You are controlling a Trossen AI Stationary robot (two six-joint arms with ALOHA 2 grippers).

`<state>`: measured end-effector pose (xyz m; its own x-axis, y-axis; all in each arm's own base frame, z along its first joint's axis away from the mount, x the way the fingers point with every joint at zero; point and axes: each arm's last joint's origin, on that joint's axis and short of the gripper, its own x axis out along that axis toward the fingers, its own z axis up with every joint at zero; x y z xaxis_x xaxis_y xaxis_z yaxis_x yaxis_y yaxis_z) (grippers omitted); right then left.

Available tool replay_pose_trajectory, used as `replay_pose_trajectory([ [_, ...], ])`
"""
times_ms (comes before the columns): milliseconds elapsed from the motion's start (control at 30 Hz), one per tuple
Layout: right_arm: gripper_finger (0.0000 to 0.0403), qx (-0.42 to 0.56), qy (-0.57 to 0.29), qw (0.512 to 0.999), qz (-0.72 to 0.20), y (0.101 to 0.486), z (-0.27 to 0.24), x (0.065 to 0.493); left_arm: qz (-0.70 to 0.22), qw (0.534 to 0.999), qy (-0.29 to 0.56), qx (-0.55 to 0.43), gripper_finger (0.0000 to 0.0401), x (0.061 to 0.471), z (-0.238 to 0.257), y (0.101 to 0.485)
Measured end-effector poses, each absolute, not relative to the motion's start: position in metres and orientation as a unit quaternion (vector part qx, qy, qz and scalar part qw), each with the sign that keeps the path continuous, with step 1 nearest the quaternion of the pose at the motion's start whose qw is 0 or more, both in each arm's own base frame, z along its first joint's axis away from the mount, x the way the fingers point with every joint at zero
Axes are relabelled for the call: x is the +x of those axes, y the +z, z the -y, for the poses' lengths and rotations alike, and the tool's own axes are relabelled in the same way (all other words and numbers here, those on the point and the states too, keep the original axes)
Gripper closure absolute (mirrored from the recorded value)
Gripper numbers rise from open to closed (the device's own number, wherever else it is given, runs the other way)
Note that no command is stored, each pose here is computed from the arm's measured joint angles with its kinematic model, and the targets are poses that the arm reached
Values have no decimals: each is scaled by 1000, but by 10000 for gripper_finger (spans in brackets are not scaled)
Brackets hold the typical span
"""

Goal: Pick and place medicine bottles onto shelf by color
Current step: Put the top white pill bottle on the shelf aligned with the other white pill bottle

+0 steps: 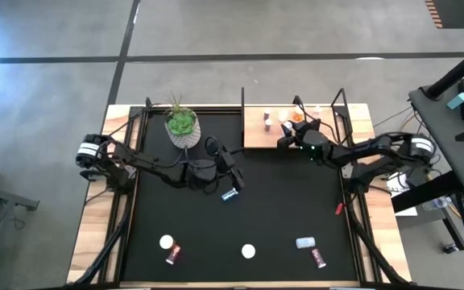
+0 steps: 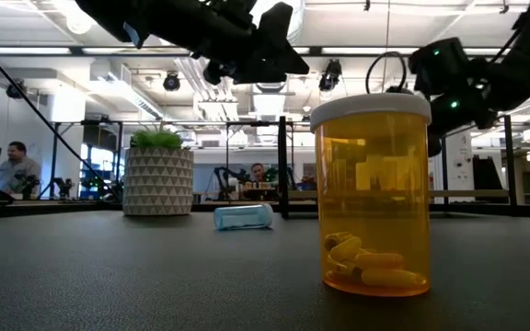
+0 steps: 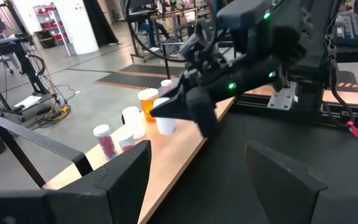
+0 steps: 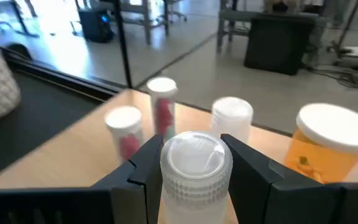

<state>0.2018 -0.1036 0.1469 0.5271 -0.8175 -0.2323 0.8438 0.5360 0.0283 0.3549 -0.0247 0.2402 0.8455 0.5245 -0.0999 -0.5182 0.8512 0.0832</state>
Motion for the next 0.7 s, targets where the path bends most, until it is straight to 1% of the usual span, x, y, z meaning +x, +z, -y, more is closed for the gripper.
replay_pose_trajectory([
  [267,273,71,-491,860,-123,135,118,218,-60,960,271,26,156,355,25,240],
  [467,273,92,-513,846,-113,128,131,220,-60,960,271,26,156,355,25,240],
  [700,271,93,-514,847,-99,124,134,222,-60,960,271,26,156,355,25,240],
])
